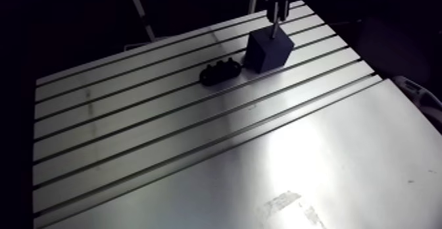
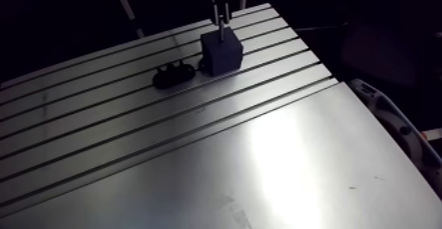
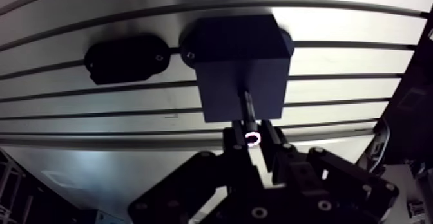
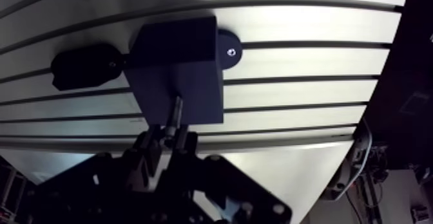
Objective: Pick up the M10 bolt and insert it into the hole until fully seated.
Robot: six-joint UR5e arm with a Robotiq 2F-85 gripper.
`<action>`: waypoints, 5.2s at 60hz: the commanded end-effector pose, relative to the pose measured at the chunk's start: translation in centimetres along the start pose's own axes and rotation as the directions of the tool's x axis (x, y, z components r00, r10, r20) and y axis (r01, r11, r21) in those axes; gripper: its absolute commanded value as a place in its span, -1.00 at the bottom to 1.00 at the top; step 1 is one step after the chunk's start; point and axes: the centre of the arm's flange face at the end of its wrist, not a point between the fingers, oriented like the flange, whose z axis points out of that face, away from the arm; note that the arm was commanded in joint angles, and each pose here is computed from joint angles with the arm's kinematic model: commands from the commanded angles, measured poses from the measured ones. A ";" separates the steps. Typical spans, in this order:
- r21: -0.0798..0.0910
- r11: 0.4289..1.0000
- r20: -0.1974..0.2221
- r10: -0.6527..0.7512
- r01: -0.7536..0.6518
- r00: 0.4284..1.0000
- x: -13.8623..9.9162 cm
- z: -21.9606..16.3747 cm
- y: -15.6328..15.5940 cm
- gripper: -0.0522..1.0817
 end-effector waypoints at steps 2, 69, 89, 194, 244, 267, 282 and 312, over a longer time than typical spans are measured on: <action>0.000 1.000 0.002 -0.002 0.002 1.000 0.0 0.1 -0.1 0.99; -0.003 1.000 0.008 -0.002 0.002 1.000 0.1 0.4 -0.1 0.99; -0.002 1.000 0.017 -0.003 0.003 1.000 0.0 0.8 -0.1 0.99; -0.079 0.997 -0.198 -0.034 0.018 0.980 -6.3 -8.4 -2.6 -0.90; -0.024 0.991 -0.350 -0.130 0.129 0.928 -21.6 -19.0 -13.2 -0.89; -0.033 0.990 -0.345 -0.141 0.138 0.928 -19.9 -21.4 -13.4 -0.89; -0.045 0.985 -0.334 -0.173 0.168 0.926 -18.6 -21.1 -15.1 -0.89; -0.070 0.976 -0.349 -0.217 0.205 0.912 -17.7 -22.2 -17.5 -0.89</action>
